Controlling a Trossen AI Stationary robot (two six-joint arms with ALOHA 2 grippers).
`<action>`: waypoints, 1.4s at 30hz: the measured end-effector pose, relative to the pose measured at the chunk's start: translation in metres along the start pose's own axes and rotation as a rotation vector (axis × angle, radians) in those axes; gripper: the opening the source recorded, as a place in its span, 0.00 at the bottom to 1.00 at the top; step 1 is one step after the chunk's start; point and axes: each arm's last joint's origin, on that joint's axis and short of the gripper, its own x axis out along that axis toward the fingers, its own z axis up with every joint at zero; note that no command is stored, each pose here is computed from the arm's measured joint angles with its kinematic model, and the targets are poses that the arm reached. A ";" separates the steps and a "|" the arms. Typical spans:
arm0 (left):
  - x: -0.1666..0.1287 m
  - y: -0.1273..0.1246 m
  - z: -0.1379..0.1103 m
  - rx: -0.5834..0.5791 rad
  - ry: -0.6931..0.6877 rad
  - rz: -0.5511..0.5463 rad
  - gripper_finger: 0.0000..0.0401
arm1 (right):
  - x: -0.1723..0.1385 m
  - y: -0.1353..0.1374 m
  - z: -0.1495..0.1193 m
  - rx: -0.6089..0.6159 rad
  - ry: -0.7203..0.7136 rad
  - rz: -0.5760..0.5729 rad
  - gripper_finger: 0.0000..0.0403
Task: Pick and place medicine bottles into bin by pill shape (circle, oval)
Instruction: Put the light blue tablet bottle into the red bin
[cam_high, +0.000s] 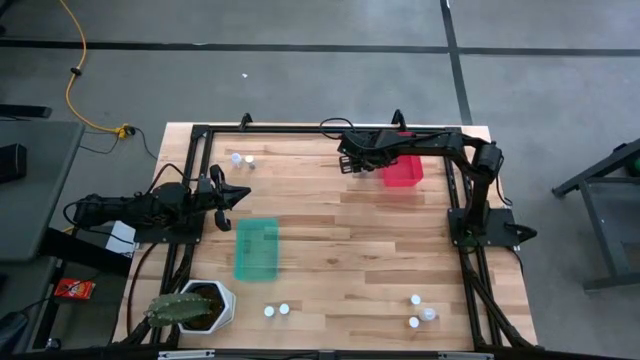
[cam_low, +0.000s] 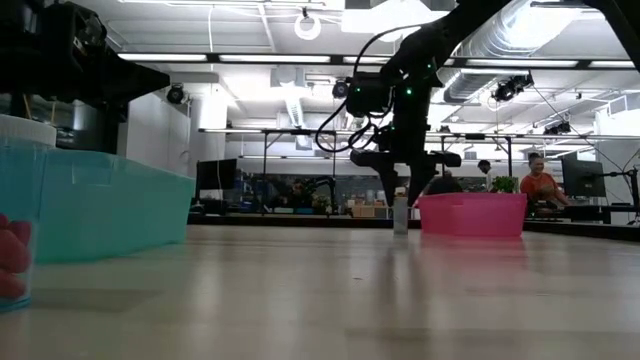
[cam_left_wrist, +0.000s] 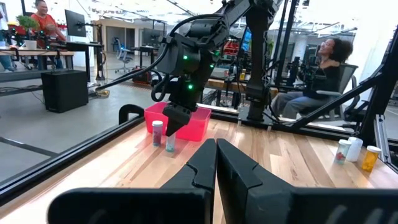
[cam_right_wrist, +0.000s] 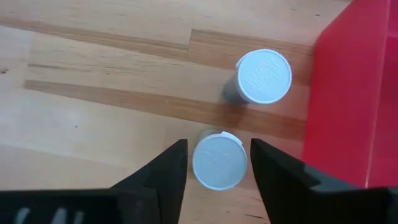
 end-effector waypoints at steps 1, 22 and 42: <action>0.000 0.000 0.000 0.000 0.000 0.000 0.01 | 0.000 0.000 0.000 0.000 0.000 0.000 0.37; 0.000 0.000 0.000 0.000 0.000 0.000 0.01 | -0.106 -0.003 -0.011 -0.332 -0.031 0.089 0.25; 0.000 0.000 0.000 0.000 0.000 0.000 0.01 | -0.063 -0.119 -0.036 0.033 -0.236 -0.007 0.25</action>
